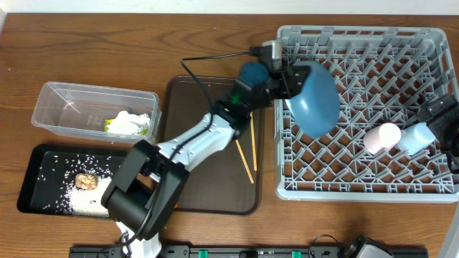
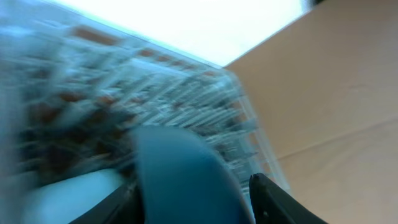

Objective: Sort waste into correct bins and load items into the dishwasher rack
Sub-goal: 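Lower the plate into the rack and open the left gripper, then grasp the orange carrot on the brown tray with the left gripper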

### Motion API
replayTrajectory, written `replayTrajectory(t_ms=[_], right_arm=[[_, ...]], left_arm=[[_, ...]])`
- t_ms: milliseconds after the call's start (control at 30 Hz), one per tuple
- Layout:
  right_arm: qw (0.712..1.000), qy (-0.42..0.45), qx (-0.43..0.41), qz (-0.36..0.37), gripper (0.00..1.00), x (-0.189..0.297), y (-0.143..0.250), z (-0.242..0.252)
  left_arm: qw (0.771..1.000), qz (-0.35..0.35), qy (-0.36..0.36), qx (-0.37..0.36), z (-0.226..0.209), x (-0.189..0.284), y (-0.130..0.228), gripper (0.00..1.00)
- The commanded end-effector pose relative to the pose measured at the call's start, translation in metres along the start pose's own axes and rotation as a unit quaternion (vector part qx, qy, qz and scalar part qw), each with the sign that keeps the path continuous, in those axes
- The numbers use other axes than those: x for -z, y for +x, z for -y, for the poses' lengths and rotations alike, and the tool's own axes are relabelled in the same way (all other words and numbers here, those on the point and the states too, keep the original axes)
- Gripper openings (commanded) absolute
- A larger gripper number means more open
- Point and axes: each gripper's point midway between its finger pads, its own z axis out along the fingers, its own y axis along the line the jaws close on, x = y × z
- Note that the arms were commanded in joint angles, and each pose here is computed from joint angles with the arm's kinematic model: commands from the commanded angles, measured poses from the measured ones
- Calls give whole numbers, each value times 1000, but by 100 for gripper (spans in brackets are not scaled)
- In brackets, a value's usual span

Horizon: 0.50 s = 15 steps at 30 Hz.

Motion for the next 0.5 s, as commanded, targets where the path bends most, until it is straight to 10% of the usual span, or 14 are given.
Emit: replayTrajectory(t_ms=[0, 467], right_arm=[[1000, 8, -6, 5, 99, 1, -3, 4], [1000, 8, -6, 4, 99, 1, -2, 4]], left_arm=[[997, 15, -24, -69, -6, 13, -19, 53], [990, -33, -99, -97, -39, 36, -15, 54]])
